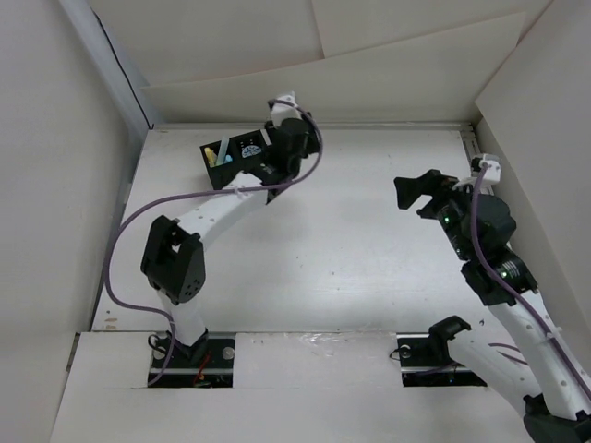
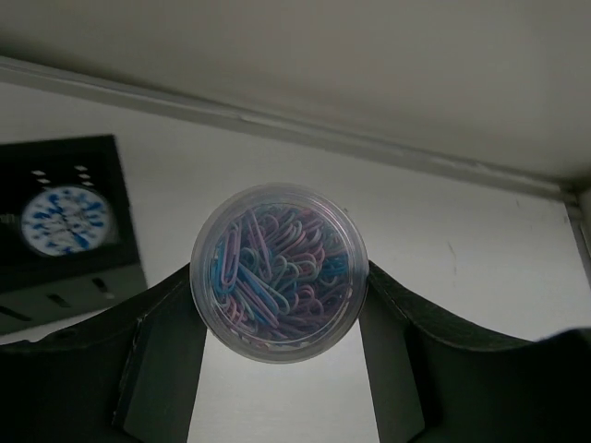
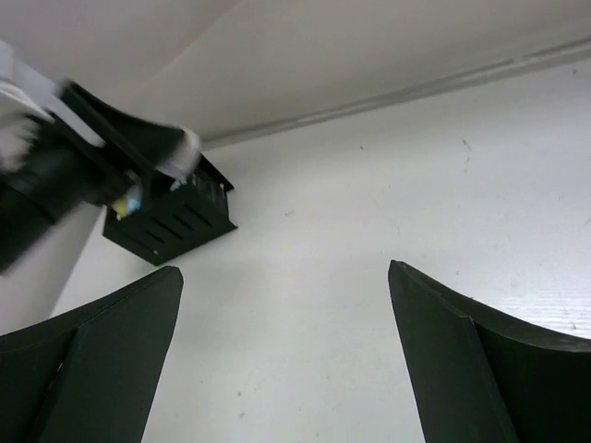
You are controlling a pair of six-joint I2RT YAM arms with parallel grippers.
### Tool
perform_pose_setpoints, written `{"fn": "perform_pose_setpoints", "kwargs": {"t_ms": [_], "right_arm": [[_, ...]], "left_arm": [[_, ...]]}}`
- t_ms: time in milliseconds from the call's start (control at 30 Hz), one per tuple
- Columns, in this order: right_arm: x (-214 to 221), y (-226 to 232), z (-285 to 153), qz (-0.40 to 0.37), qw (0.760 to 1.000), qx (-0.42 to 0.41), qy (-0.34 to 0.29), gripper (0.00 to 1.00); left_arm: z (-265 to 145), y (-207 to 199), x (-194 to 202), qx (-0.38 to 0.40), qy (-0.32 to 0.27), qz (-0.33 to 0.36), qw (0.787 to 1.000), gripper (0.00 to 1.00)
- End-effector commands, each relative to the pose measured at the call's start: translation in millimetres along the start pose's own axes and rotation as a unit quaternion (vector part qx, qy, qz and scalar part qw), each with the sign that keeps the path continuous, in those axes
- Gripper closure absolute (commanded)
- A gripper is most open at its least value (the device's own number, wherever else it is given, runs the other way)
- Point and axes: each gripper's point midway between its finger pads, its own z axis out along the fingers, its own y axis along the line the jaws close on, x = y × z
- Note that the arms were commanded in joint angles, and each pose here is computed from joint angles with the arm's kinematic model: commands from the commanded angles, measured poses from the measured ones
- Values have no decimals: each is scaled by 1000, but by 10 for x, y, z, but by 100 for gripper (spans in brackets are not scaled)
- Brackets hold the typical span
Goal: Sort the stationery into containers
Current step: Pick up the stationery from the center of the board, then place the stationery in the storage box.
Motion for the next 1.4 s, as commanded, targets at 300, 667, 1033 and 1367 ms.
{"fn": "perform_pose_setpoints", "kwargs": {"t_ms": [300,667,1033,1367], "right_arm": [[623,-104,324,-7,998,-8,57,1],[719,-126,344,-8,998,-9,67,1],[740,-135,349,-8,998,-9,67,1],[766,-144,365,-9,997,-7,72,1]], "left_arm": [[417,1390,-805,-158,-46,-64,984,75],[668,1581,-553,-198,-24,-34,979,73],[778,1679,-301,-215,-1,-22,976,69],[794,1723,-225,-222,5,-17,975,43]]}}
